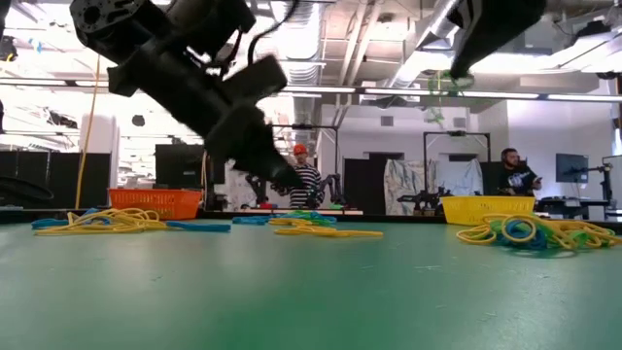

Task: Sort rubber bands into baskets
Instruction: Put the green rubber band into the orange bin

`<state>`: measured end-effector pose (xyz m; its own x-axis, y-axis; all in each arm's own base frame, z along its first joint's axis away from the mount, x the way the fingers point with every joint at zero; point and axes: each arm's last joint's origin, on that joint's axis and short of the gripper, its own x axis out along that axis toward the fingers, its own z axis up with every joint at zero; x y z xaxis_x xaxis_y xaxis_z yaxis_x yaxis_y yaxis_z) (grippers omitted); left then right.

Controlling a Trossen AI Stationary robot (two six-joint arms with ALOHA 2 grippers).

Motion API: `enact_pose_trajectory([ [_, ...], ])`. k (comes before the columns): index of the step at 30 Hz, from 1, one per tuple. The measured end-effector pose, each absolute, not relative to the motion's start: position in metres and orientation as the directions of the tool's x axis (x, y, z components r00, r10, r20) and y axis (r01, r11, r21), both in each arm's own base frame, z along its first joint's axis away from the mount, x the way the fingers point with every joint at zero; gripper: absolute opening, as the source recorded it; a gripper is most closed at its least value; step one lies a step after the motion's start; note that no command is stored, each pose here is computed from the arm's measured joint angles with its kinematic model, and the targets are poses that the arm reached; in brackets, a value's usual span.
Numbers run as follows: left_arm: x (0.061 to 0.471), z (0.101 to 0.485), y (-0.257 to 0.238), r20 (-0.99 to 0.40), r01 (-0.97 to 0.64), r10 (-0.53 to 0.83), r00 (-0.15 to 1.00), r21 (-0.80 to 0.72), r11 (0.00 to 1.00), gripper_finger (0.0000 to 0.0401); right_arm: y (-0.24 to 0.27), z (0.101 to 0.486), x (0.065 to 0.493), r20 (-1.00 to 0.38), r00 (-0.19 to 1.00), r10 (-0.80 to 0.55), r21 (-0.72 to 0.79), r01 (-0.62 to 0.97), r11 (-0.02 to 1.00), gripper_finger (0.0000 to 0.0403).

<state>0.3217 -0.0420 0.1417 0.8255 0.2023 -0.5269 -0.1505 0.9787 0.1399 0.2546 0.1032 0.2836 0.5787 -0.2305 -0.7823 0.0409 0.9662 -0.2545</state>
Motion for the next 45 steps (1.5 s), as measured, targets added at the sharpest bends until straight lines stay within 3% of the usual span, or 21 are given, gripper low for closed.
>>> enact_pose_trajectory([
  [9, 0.335, 0.173, -0.045, -0.219, -0.107, 0.128, 0.967, 0.108, 0.988, 0.0174, 0.110, 0.293, 0.268, -0.704, 0.698, -0.128, -0.243, -0.068, 0.968, 0.0013],
  [19, 0.339, 0.191, -0.052, -0.052, 0.113, -0.110, 0.993, 0.069, 0.991, 0.0249, 0.110, 0.296, 0.274, -0.674, 0.733, -0.091, -0.236, -0.097, 0.967, 0.0014],
  [30, 0.350, 0.208, -0.055, -0.012, 0.136, -0.135, 0.991, 0.094, 0.986, 0.0263, 0.102, 0.291, 0.284, -0.678, 0.732, -0.068, -0.201, -0.095, 0.975, 0.0014],
  [35, 0.355, 0.207, -0.056, -0.097, 0.146, -0.135, 0.986, 0.116, 0.983, 0.0260, 0.100, 0.287, 0.290, -0.683, 0.726, -0.079, -0.210, -0.092, 0.973, 0.0014],
  [45, 0.357, 0.206, -0.055, -0.141, 0.116, -0.096, 0.985, 0.138, 0.984, 0.0188, 0.098, 0.281, 0.296, -0.690, 0.719, -0.090, -0.225, -0.095, 0.970, 0.0017],
])
